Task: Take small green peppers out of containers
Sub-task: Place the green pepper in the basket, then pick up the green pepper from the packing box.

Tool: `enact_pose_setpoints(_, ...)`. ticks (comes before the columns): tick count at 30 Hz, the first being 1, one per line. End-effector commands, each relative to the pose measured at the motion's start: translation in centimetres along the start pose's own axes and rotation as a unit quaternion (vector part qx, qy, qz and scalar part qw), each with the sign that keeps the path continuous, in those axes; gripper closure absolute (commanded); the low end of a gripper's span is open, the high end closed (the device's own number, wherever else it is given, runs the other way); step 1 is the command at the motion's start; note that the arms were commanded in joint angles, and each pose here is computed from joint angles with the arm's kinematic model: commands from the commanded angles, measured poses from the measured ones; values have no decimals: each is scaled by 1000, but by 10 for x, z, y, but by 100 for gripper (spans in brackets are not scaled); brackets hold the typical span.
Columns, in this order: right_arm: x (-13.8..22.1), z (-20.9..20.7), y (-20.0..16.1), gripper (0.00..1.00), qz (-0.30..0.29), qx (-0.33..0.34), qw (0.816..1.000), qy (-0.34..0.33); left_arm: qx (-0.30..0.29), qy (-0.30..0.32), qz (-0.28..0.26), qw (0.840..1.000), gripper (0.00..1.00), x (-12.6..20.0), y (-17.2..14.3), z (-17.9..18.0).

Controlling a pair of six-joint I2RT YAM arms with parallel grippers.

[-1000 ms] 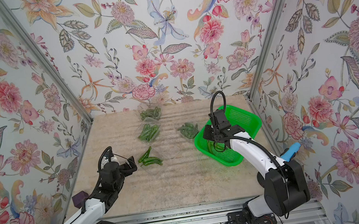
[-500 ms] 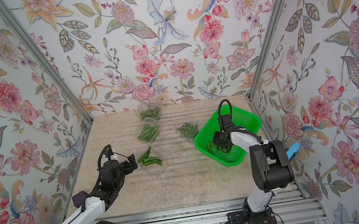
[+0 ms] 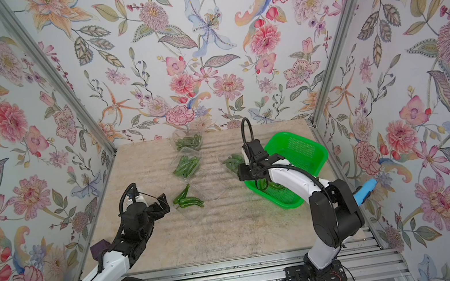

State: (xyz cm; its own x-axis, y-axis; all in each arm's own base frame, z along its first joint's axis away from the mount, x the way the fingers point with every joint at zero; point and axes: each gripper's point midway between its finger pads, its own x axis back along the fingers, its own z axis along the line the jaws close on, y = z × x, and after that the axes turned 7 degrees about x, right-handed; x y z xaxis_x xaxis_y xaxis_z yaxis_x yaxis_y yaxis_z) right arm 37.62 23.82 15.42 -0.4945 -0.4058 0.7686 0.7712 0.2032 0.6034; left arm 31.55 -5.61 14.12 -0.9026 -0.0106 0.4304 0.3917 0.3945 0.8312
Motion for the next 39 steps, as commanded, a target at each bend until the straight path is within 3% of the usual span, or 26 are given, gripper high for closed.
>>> enact_pose_setpoints(1, -10, 64, 8, 44, 5, 117, 991, 62, -20, 22, 5, 1000, 0, 1, -7, 11)
enact_pose_setpoints(6, -54, 138, -8, 45, 27, 268, 958, 98, -18, 33, 5, 999, 0, 2, -11, 17)
enact_pose_setpoints(12, -98, 178, -22, 45, 50, 355, 927, 104, -16, 37, 10, 999, 0, 1, -14, 19)
enact_pose_setpoints(23, -142, 188, -28, 44, 71, 390, 912, 104, -17, 36, 10, 999, 0, 2, -13, 19)
enact_pose_setpoints(39, -144, 194, -59, 44, 104, 395, 899, 158, -22, 43, 11, 999, 0, 2, -11, 20)
